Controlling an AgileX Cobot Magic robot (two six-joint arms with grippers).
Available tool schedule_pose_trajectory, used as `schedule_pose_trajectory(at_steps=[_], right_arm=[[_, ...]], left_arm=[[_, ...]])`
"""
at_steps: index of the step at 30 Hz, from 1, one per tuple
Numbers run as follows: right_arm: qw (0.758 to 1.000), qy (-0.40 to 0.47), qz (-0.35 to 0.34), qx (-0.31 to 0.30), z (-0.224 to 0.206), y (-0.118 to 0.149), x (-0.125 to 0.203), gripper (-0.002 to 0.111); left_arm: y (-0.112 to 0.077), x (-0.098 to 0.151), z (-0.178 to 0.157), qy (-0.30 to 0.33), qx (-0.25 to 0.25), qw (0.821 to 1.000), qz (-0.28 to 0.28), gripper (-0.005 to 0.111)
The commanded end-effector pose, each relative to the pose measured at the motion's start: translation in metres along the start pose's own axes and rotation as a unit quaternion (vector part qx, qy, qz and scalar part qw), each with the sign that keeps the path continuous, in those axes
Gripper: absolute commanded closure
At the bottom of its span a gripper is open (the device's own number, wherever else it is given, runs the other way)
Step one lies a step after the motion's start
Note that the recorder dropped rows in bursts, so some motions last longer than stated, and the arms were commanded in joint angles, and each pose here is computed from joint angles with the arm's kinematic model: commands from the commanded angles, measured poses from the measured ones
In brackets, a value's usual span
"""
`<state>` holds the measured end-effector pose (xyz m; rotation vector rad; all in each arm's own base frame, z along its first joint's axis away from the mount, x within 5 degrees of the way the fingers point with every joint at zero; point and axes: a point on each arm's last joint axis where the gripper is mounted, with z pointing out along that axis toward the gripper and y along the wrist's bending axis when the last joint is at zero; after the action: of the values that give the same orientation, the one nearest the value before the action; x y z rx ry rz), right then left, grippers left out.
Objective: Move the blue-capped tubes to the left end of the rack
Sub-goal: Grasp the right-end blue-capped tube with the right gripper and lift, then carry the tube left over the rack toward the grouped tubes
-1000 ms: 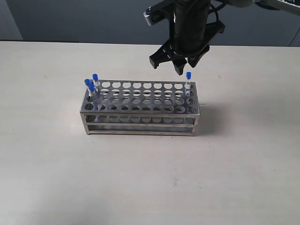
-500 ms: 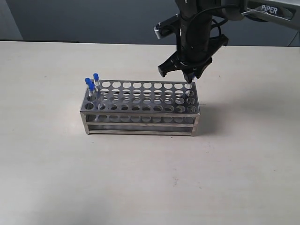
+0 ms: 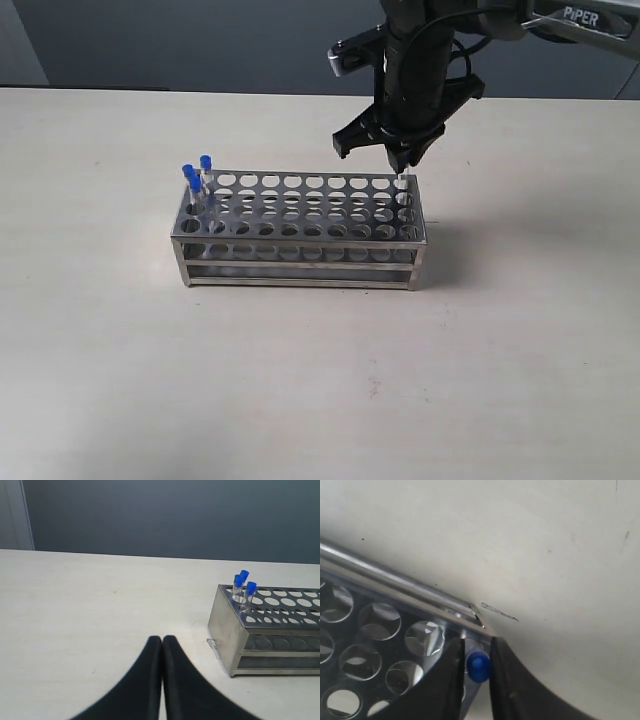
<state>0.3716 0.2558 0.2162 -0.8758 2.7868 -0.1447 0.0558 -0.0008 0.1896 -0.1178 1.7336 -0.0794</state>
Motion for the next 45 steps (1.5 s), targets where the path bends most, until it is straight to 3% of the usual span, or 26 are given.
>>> schedule_pose_trajectory(at_steps=[1, 16, 21, 30, 36, 45], right_arm=[[1.0, -0.026, 0.002, 0.012, -0.024, -0.009, 0.002, 0.109], [0.998, -0.068, 0.01, 0.012, -0.067, -0.016, 0.008, 0.109], [0.995, -0.1, 0.0, 0.007, -0.088, -0.006, 0.011, 0.109], [0.987, -0.143, -0.076, -0.016, -0.11, 0.048, 0.014, 0.109], [0.957, -0.198, -0.171, -0.123, -0.123, 0.108, 0.016, 0.109], [0.936, -0.203, -0.201, -0.206, -0.115, 0.135, 0.012, 0.109]], left_arm=[[0.0, -0.002, -0.001, -0.008, 0.002, 1.0, 0.001, 0.106], [0.0, -0.002, -0.001, -0.008, 0.002, 1.0, 0.001, 0.106], [0.0, -0.002, -0.001, -0.008, 0.002, 1.0, 0.001, 0.106], [0.0, -0.002, -0.001, -0.008, 0.002, 1.0, 0.001, 0.106], [0.0, -0.002, -0.001, -0.008, 0.002, 1.0, 0.001, 0.106], [0.0, -0.002, -0.001, -0.008, 0.002, 1.0, 0.001, 0.106]])
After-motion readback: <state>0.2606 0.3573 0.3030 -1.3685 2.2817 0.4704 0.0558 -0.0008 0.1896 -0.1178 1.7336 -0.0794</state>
